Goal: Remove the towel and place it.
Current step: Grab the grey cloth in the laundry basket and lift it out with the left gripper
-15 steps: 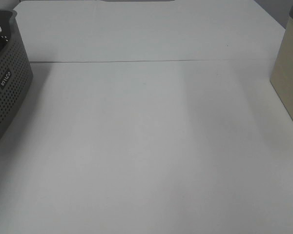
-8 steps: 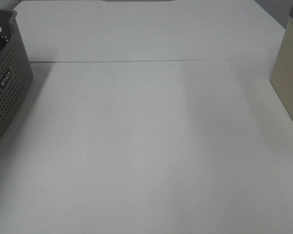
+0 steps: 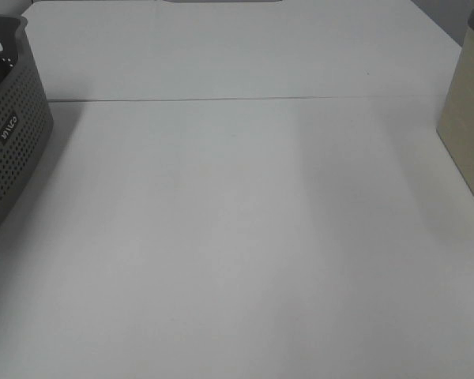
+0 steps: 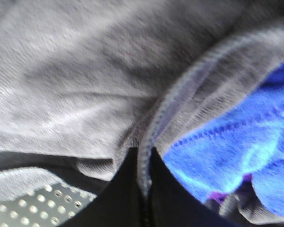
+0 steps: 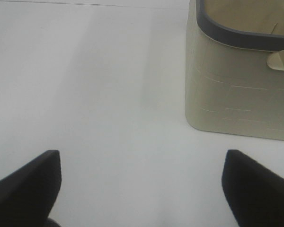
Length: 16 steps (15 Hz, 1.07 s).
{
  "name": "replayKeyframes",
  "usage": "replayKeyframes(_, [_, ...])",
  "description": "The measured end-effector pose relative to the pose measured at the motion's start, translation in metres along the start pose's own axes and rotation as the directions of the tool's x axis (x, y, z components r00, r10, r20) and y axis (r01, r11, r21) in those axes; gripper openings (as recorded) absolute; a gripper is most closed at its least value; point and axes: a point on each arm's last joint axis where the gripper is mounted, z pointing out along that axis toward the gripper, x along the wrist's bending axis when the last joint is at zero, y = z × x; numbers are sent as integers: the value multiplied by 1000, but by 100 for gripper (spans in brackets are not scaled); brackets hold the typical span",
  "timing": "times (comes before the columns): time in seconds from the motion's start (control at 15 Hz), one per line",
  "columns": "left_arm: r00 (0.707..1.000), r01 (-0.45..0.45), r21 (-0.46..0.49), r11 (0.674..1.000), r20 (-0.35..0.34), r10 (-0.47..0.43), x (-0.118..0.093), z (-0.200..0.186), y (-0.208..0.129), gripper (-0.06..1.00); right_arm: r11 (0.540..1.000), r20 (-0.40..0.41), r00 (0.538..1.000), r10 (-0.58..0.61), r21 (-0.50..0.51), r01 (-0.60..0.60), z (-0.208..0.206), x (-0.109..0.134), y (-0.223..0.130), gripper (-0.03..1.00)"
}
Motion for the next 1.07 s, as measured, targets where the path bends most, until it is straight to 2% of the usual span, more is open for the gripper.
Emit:
replayKeyframes(0.2, [997,79,23,997,-11,-79,1,-2,-3,0,1000,0,1000,0,0,0,0,0,0,88])
replayKeyframes(0.27, [997,79,23,997,-11,-79,1,-2,-3,0,1000,0,1000,0,0,0,0,0,0,88])
replayKeyframes(0.33, [987,156,8,988,-43,-156,5,-19,-9,0,1000,0,1000,0,0,0,0,0,0,88])
replayKeyframes(0.6, [947,294,-58,954,-120,-299,9,-83,-34,0,1000,0,1000,0,0,0,0,0,0,88])
replayKeyframes(0.67, [921,356,-125,926,-124,-370,5,-118,-42,0,1000,0,1000,0,0,0,0,0,0,88])
replayKeyframes(0.73, [907,380,-176,908,-121,-403,1,-139,-45,0,1000,0,1000,0,0,0,0,0,0,88])
replayKeyframes(0.93, [879,393,-306,867,-151,-452,-12,-194,-51,0,1000,0,1000,0,0,0,0,0,0,88])
replayKeyframes(1.07, [837,410,-414,813,-184,-515,-27,-239,-55,0,1000,0,1000,0,0,0,0,0,0,88])
